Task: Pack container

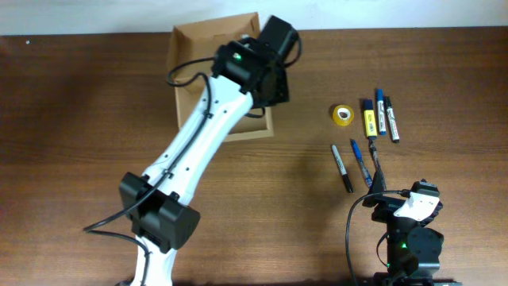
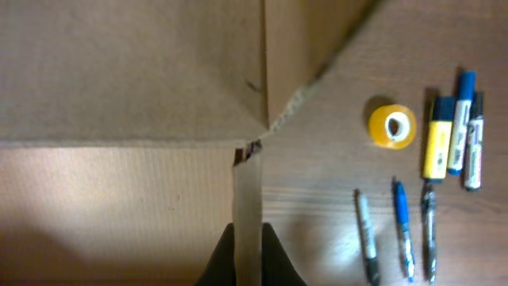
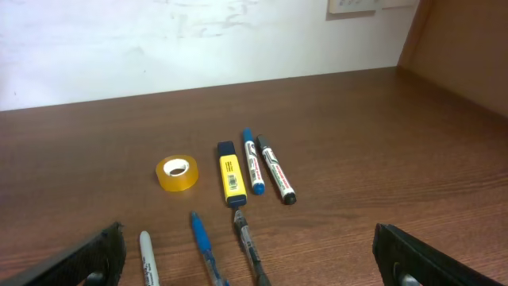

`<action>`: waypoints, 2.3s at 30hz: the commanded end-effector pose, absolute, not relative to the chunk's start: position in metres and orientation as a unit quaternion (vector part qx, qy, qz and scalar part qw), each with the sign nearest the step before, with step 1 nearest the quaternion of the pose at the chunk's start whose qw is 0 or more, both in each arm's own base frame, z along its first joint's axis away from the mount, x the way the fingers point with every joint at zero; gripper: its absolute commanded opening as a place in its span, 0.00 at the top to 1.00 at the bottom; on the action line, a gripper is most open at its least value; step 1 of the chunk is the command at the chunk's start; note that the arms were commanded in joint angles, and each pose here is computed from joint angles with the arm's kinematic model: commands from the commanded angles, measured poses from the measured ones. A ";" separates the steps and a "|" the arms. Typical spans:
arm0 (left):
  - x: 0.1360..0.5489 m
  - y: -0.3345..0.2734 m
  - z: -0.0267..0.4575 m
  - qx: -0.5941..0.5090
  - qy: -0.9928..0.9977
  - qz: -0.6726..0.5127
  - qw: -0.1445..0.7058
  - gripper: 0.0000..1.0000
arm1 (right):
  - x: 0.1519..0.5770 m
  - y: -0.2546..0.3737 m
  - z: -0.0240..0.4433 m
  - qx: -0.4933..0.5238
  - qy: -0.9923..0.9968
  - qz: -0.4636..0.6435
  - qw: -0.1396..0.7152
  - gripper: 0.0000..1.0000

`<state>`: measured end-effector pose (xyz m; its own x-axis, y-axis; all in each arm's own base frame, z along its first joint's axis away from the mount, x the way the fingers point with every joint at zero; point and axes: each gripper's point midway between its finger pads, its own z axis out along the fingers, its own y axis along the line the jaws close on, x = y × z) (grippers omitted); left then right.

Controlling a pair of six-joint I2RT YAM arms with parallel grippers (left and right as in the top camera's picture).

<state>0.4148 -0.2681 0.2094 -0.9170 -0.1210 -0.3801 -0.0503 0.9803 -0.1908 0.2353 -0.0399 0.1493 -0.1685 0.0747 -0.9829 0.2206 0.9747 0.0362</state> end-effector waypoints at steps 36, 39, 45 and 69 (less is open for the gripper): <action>0.438 -0.328 0.101 -0.020 0.985 -0.059 0.160 0.27 | 0.234 -0.044 0.148 0.101 0.761 -0.067 0.637 0.01; 0.442 -0.321 0.133 0.001 0.981 -0.045 0.186 0.27 | 0.234 -0.044 0.148 0.101 0.761 -0.067 0.637 0.01; 0.445 -0.297 0.203 0.025 0.969 -0.020 0.245 0.25 | 0.234 -0.044 0.148 0.101 0.761 -0.067 0.637 0.01; 0.462 0.044 0.373 -0.184 0.900 0.084 0.386 0.13 | 0.241 -0.012 0.166 0.055 0.744 0.018 0.666 0.01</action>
